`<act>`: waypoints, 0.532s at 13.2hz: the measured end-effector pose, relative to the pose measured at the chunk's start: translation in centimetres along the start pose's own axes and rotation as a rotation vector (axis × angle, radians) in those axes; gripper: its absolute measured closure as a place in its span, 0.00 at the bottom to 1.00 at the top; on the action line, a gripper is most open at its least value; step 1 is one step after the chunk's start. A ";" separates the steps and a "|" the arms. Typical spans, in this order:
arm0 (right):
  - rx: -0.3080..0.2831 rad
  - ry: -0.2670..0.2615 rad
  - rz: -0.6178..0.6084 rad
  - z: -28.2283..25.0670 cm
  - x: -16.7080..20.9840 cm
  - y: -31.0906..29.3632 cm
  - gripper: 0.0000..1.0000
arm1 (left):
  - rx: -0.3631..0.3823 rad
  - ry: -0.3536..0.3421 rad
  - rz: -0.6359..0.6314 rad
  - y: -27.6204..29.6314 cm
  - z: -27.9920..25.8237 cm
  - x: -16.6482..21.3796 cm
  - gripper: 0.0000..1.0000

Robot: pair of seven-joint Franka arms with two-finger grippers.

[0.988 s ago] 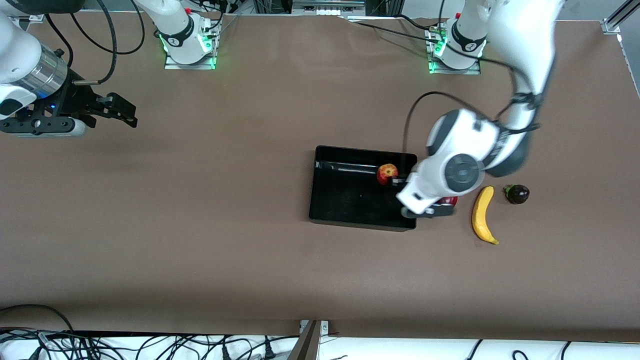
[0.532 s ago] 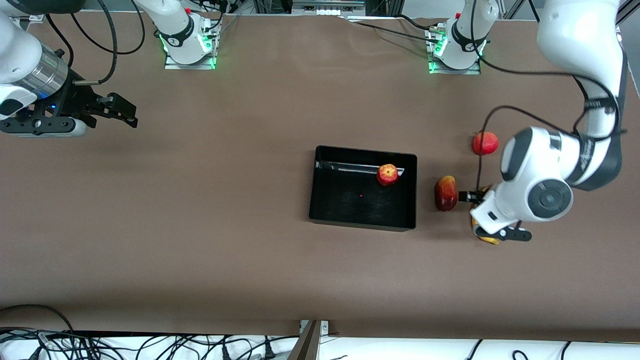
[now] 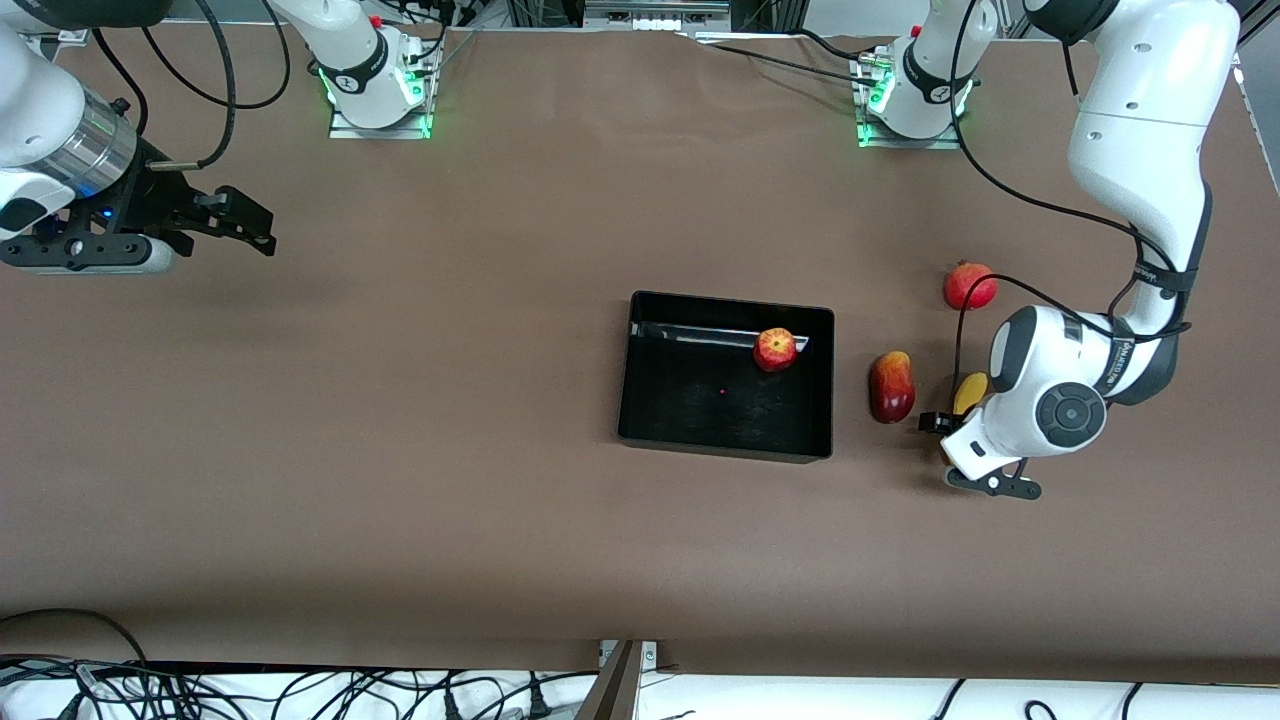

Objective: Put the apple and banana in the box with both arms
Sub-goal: 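Move the left gripper over to the yellow banana, then grasp the banana, carry it into the box and release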

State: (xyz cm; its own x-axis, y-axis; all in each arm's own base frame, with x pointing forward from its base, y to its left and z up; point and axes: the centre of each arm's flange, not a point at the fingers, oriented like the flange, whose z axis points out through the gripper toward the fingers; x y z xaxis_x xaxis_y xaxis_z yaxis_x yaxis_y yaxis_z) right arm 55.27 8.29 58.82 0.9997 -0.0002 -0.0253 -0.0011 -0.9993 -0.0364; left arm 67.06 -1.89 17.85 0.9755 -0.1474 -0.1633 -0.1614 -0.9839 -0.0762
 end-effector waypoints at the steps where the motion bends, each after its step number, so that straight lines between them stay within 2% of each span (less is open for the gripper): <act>1: 0.000 0.001 0.000 0.0 0.0 0.0 0.00 | -0.002 -0.002 -0.006 -0.6 0.3 -0.2 0.06; 6: 0.001 0.006 0.000 -0.2 0.0 0.0 0.00 | -0.007 -0.008 -0.005 -1.1 0.5 -0.4 0.64; 7: -0.003 0.009 0.000 -0.2 0.1 0.0 0.00 | -0.008 -0.007 -0.003 -1.0 0.3 -0.4 0.66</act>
State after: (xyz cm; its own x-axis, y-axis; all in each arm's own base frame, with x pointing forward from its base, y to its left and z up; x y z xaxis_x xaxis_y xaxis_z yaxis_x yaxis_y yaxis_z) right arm 55.33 8.25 59.04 0.9999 -0.0001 -0.0162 -0.0006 -0.9994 -0.0334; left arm 66.80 -0.87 17.72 0.9750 -0.1439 -0.1695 -0.1574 -0.9852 -0.0685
